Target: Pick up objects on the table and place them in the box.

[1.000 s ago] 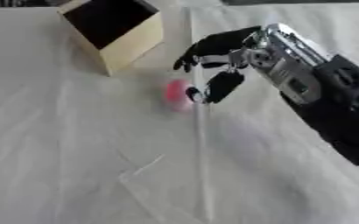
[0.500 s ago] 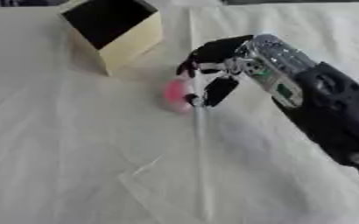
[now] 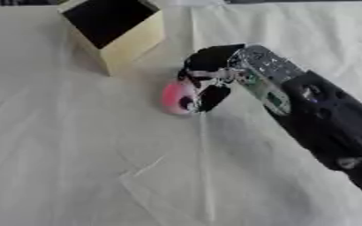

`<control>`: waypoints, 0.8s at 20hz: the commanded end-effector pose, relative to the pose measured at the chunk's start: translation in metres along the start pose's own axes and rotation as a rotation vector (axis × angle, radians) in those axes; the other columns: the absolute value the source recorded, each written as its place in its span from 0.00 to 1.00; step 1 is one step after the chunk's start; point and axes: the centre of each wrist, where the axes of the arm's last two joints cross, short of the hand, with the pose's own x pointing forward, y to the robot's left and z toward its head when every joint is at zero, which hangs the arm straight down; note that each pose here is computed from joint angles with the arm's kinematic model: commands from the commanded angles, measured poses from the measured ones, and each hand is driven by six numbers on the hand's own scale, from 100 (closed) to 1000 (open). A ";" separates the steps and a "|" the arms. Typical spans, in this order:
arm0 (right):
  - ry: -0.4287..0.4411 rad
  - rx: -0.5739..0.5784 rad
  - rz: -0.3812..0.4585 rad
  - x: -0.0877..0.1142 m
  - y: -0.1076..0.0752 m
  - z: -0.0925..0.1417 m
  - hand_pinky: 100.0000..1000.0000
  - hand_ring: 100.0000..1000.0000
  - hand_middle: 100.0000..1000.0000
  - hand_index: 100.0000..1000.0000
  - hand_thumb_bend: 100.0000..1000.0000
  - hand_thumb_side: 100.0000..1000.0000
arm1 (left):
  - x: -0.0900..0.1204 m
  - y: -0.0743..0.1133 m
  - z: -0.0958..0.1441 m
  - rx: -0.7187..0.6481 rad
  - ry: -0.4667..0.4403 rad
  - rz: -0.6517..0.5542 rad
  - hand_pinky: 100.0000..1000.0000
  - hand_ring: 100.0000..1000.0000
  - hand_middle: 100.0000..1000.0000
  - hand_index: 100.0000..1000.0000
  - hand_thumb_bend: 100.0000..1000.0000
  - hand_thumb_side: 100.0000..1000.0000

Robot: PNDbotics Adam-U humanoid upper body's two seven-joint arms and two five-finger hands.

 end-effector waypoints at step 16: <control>-0.004 -0.244 -0.179 0.013 -0.065 0.038 0.72 0.51 0.30 0.61 0.00 0.00 | 0.004 0.003 -0.004 -0.017 -0.014 -0.012 0.70 0.65 0.75 0.86 0.00 0.74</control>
